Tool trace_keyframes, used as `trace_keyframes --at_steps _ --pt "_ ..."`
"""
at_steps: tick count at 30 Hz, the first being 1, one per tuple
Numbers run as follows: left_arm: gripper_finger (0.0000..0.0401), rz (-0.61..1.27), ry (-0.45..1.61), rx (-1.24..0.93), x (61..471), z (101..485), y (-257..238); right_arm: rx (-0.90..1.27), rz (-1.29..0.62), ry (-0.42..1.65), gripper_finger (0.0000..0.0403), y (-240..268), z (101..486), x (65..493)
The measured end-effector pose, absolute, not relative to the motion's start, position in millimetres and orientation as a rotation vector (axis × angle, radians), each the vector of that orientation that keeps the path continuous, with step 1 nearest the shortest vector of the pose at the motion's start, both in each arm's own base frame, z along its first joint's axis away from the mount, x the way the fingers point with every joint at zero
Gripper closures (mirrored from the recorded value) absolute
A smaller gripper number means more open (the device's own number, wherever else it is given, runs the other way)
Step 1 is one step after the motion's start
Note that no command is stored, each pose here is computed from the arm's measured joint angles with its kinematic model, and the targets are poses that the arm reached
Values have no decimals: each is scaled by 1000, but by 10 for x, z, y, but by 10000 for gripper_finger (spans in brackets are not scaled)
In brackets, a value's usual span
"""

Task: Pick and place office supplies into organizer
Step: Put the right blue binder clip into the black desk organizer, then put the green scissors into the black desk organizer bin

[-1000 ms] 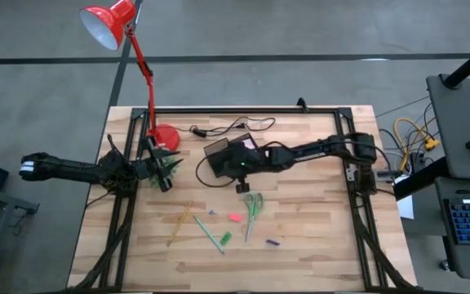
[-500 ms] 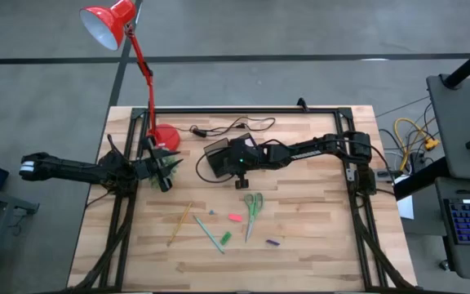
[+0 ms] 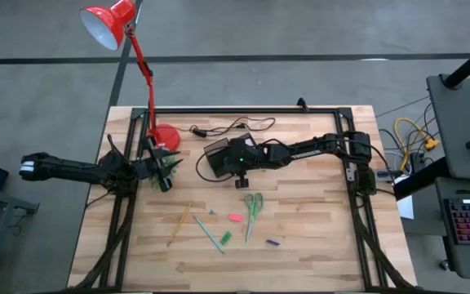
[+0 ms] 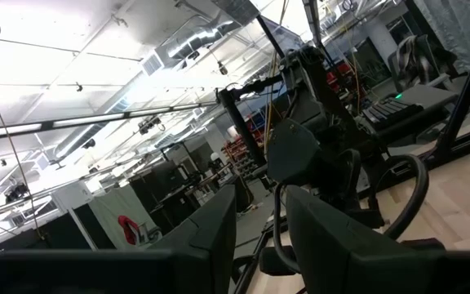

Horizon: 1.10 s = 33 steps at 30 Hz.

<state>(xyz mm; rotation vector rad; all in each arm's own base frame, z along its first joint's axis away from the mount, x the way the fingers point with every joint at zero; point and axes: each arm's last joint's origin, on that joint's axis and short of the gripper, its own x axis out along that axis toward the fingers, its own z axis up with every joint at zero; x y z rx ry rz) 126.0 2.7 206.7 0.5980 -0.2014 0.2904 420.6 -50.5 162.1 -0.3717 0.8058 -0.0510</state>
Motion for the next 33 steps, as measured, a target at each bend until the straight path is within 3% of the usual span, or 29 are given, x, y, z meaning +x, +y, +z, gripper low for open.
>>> trace_keyframes --at_steps 9,18,33 --pt "305 290 -201 598 1260 2067 27 -371 -55 789 274 -507 1671 4237" --pt "305 290 -202 598 1260 2067 27 -309 -74 770 276 -460 1887 4304" --pt "305 291 -201 598 1260 2067 27 -81 -82 1116 298 -122 2061 4117"
